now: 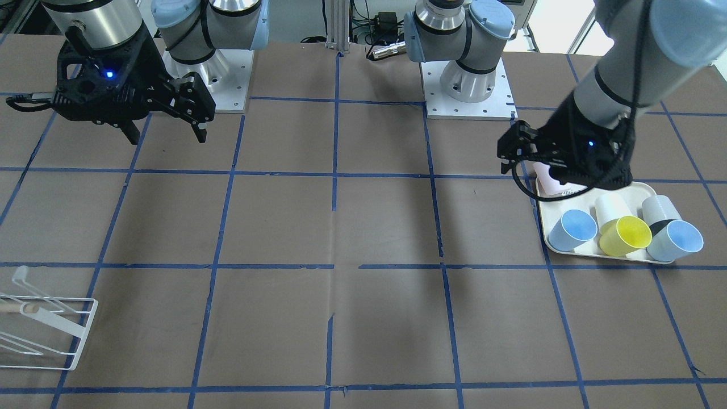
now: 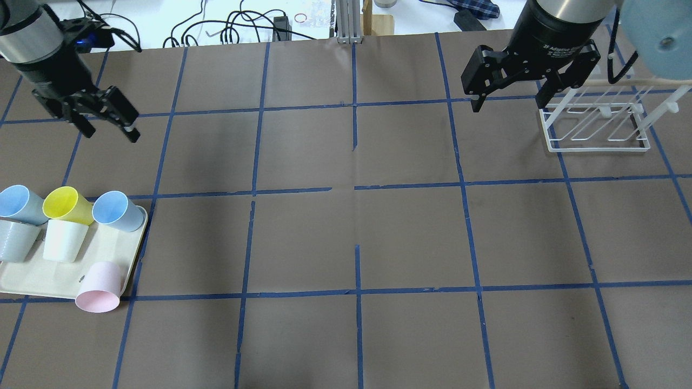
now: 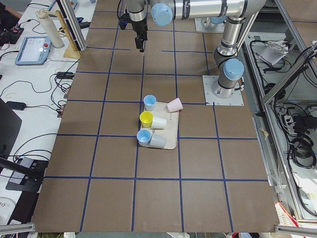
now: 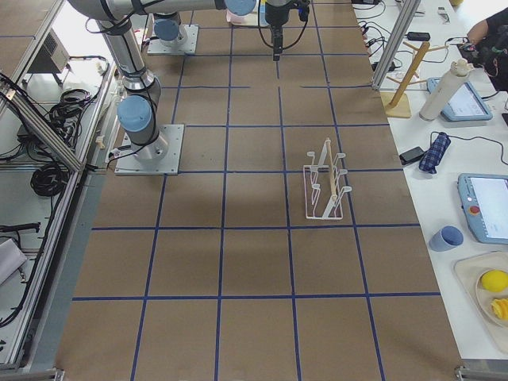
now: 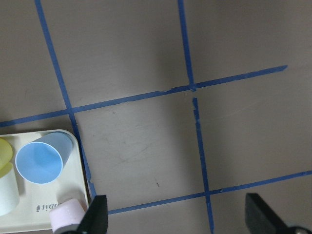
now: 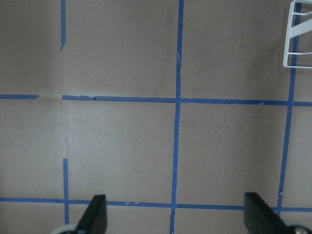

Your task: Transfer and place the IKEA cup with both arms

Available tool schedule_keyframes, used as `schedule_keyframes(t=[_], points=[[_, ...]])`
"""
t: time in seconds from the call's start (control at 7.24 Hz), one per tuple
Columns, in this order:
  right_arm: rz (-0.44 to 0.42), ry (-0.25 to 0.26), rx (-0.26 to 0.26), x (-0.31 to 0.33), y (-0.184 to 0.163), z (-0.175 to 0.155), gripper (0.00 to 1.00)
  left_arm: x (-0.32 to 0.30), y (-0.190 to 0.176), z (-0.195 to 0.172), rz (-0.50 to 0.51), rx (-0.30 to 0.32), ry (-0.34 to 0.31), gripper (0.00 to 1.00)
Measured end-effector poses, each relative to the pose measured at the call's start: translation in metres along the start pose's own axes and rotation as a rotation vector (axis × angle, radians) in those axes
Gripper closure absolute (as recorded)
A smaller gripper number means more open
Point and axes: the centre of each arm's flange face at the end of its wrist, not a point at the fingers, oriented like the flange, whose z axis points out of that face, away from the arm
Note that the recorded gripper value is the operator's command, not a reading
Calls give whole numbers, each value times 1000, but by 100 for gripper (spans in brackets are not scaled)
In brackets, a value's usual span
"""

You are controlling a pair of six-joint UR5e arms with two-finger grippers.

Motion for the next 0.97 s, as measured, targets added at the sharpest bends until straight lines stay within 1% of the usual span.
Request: schedule_keyframes(t=[0.14,0.28,0.41,0.55,0.97], points=[[-7,1,0,0,0,0,0,26,17,-15,3,29,-14,0],[-37,2,1,0,0,0,0,36,28,-21,7,50,-23,0],[-73,3,4,1,-1,1,0,36,29,-21,6,72,-28,0],[-89,4,7,1,-2,0,0,35,28,-18,6,85,-31,0],[-99,3,12,1,-4,0,0,35,29,-16,5,93,-35,0]])
